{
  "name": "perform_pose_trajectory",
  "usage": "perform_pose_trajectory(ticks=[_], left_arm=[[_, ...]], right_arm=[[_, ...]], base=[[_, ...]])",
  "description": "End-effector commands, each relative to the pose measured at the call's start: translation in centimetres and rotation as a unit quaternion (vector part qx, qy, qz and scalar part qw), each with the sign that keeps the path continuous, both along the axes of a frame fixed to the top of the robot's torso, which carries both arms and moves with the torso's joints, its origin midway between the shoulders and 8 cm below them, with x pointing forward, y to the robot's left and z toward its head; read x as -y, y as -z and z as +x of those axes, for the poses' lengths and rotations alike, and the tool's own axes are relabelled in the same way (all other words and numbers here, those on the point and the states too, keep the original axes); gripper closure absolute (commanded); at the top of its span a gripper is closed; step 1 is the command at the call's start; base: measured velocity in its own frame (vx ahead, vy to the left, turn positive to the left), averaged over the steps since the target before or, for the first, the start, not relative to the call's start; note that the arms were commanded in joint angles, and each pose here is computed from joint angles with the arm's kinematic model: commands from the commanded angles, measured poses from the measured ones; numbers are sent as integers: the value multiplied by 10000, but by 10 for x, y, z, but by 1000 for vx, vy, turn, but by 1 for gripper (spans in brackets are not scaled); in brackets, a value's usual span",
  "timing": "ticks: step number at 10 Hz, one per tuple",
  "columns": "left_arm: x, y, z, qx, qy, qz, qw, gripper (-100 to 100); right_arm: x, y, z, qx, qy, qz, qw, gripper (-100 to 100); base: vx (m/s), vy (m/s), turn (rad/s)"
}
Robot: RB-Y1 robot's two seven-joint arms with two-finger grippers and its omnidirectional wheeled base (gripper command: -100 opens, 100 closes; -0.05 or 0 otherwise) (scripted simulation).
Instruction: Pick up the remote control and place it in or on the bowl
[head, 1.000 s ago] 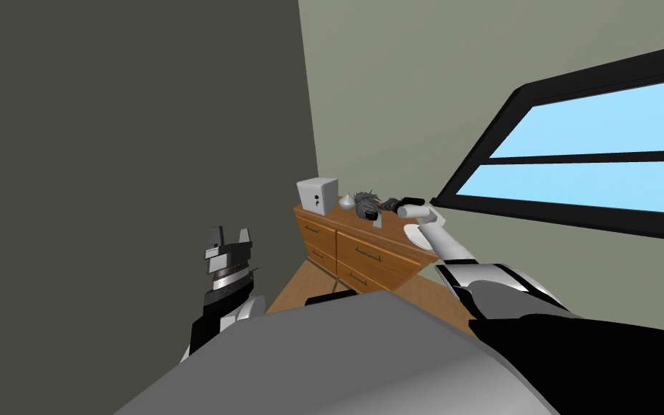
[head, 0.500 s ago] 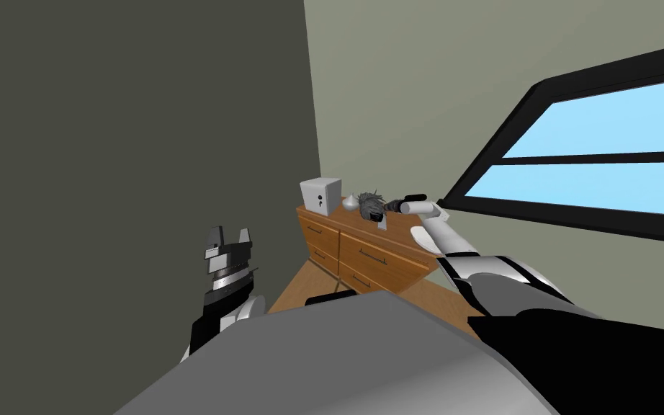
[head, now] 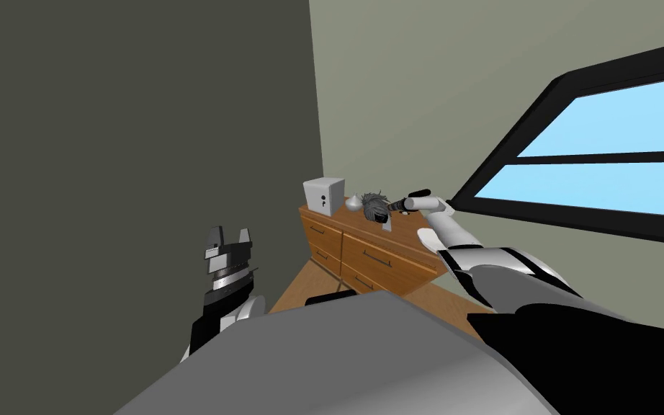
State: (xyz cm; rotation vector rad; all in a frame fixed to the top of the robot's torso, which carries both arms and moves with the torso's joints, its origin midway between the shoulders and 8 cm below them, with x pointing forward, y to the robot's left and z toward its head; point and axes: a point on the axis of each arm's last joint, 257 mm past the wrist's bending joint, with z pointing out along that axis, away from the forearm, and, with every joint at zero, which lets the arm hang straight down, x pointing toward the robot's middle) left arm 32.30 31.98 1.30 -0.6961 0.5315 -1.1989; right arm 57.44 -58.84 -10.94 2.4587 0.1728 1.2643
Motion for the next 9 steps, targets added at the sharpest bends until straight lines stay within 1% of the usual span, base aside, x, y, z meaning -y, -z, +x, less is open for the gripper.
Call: perform_pose_trajectory(ticks=[1, 2, 3, 4, 5, 6, 7, 8, 9], left_arm=[[0, 0, 0, 0, 0, 0, 10000, 0], [0, 0, 0, 0, 0, 0, 10000, 0], [0, 0, 0, 0, 0, 0, 10000, 0], [0, 0, 0, 0, 0, 0, 10000, 0], [0, 0, 0, 0, 0, 0, 10000, 0], [0, 0, 0, 0, 0, 0, 10000, 0], [0, 0, 0, 0, 0, 0, 10000, 0], [0, 0, 0, 0, 0, 0, 10000, 0], [0, 0, 0, 0, 0, 0, 10000, 0]], right_arm=[[7, 7, -9, -202, 190, 187, 9994, -100], [7, 11, -12, -299, 198, 216, 9991, -100], [20, 1, -15, -331, 460, 426, 9975, -100], [24, 13, -23, -524, 544, 511, 9958, -100], [23, 17, -27, -622, 553, 540, 9951, -100], [32, 5, -31, -654, 781, 727, 9921, -100], [36, 18, -40, -854, 889, 827, 9889, -100], [37, 22, -44, -934, 916, 860, 9877, -100], [45, 12, -50, -981, 1158, 1050, 9828, -100]], base=[[35, 39, 40], [20, 24, -7], [28, 52, 71], [29, 53, 47], [17, 24, -8], [35, 36, 61], [34, 37, 50], [15, 21, 1], [32, 37, 65]])
